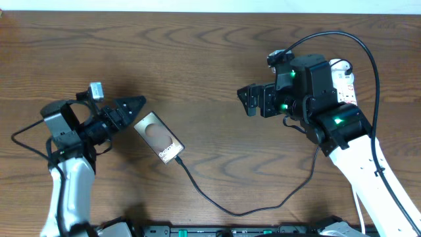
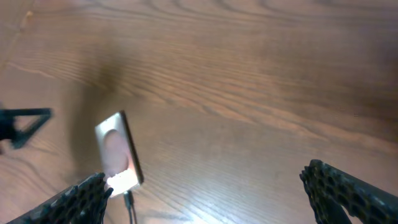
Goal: Plug charger to phone and switch on socket
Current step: 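Open the left gripper and lift it off the phone, then move the right gripper over the power strip's orange switch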
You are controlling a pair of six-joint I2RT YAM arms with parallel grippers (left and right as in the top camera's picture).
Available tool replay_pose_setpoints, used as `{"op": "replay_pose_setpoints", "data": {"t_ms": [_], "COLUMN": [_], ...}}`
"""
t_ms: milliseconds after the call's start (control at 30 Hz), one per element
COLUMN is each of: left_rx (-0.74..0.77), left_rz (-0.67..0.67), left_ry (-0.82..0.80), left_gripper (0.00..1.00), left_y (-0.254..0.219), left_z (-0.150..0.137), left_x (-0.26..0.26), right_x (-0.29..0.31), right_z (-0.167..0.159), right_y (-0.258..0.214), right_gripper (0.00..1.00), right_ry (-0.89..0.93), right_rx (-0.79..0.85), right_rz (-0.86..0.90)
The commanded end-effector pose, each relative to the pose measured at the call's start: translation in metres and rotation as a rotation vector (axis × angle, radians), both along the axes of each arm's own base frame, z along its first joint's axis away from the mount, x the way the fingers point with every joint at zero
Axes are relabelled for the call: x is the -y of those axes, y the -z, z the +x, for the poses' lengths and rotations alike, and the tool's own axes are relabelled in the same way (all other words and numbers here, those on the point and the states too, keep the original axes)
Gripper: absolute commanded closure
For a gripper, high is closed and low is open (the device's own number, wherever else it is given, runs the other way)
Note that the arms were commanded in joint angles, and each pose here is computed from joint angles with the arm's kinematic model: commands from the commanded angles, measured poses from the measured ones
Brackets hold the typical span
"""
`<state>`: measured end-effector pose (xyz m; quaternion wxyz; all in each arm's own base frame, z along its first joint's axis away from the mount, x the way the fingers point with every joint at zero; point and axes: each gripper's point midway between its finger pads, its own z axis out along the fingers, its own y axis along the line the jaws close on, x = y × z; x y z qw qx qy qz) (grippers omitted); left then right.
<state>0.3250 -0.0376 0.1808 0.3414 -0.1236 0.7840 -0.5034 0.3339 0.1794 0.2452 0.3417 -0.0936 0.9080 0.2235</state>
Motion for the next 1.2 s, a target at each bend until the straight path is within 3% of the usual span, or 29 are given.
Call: {"op": "replay_pose_setpoints", "data": {"t_ms": [0, 233, 467, 567, 833, 1167], "left_rx": [0.097, 0.082, 0.003, 0.024, 0.069, 0.057], "left_rz": [0.005, 0.199, 0.684, 0.810, 0.852, 0.860], "left_ry": [0.096, 0.022, -0.061, -0.105, -0.044, -0.038], "left_gripper": [0.09, 0.09, 0.09, 0.09, 0.08, 0.08], "left_y": [-0.033, -0.046, -0.042, -0.057, -0.063, -0.058], "left_z": [-0.011, -0.002, 0.000, 0.004, 0.010, 0.011], "left_x": [0.026, 0.056, 0.071, 0.077, 0.109, 0.109], "right_x": [0.011, 0.044, 0.104, 0.136, 0.218, 0.277], "right_z": [0.006, 0.009, 0.014, 0.020, 0.037, 0.092], "right_y": [0.001, 0.009, 0.011, 0.009, 0.018, 0.059], "right_gripper": [0.01, 0.01, 0.01, 0.01, 0.01, 0.01], "right_ry": [0.076, 0.165, 0.207, 0.241, 0.285, 0.270], "right_rx": [-0.012, -0.113, -0.141, -0.126, -0.257, -0.345], "right_rz": [-0.010, 0.058, 0.107, 0.118, 0.049, 0.002]}}
